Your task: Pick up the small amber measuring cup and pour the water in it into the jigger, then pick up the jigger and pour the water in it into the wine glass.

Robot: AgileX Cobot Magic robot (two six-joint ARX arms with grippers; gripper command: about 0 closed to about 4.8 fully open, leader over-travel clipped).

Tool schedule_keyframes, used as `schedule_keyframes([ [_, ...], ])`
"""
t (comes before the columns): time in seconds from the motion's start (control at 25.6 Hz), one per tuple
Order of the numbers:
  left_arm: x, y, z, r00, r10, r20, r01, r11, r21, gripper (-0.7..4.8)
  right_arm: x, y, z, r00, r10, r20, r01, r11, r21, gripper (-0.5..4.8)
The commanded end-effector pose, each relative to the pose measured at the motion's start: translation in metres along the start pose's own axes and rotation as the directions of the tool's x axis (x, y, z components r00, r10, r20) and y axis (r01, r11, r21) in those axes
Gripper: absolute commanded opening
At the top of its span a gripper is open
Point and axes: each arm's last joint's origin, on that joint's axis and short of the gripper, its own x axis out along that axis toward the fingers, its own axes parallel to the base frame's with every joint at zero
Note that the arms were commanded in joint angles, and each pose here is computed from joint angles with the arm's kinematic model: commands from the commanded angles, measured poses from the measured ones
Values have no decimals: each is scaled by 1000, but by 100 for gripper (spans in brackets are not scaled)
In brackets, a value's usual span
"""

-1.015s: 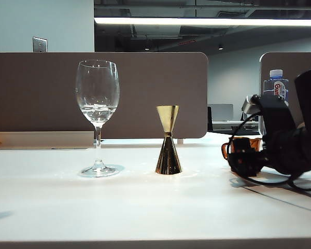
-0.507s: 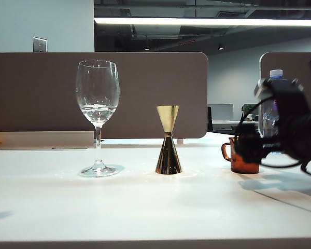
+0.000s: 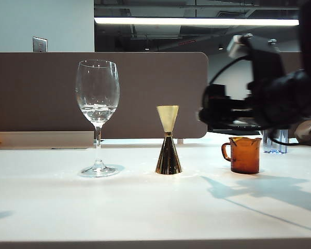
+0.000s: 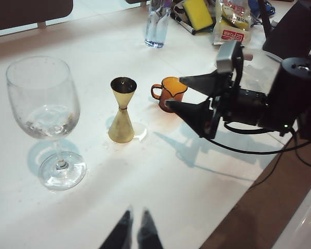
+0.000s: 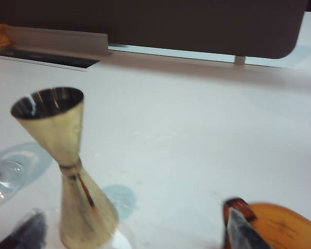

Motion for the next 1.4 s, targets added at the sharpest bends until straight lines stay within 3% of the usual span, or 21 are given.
schedule_keyframes([
  [0.04,-1,0,2,1000,0,16,0,1000,6,26,20,10,7,997,80,19,-80,997,3,479],
  [0.35,-1,0,2,1000,0,16,0,1000,6,26,51,21,3,990,137,-15,-137,990,23,455],
  [0.51,-1,0,2,1000,1,16,-1,1000,6,26,60,29,-2,987,160,-24,-159,987,21,375],
  [0.74,-1,0,2,1000,0,16,-1,1000,6,26,73,35,-6,984,173,-29,-173,985,25,361],
  [0.9,-1,0,2,1000,0,16,-1,1000,6,26,78,35,-8,985,173,-30,-172,985,29,296],
  [1.09,-1,0,2,1000,0,16,-1,1000,6,26,78,35,-8,985,171,-30,-170,985,29,291],
  [1.21,-1,0,2,1000,0,16,-1,1000,6,26,80,35,-9,985,171,-31,-170,985,29,251],
  [1.4,-1,0,2,1000,0,16,-1,1000,6,26,81,35,-12,985,171,-35,-170,985,29,251],
])
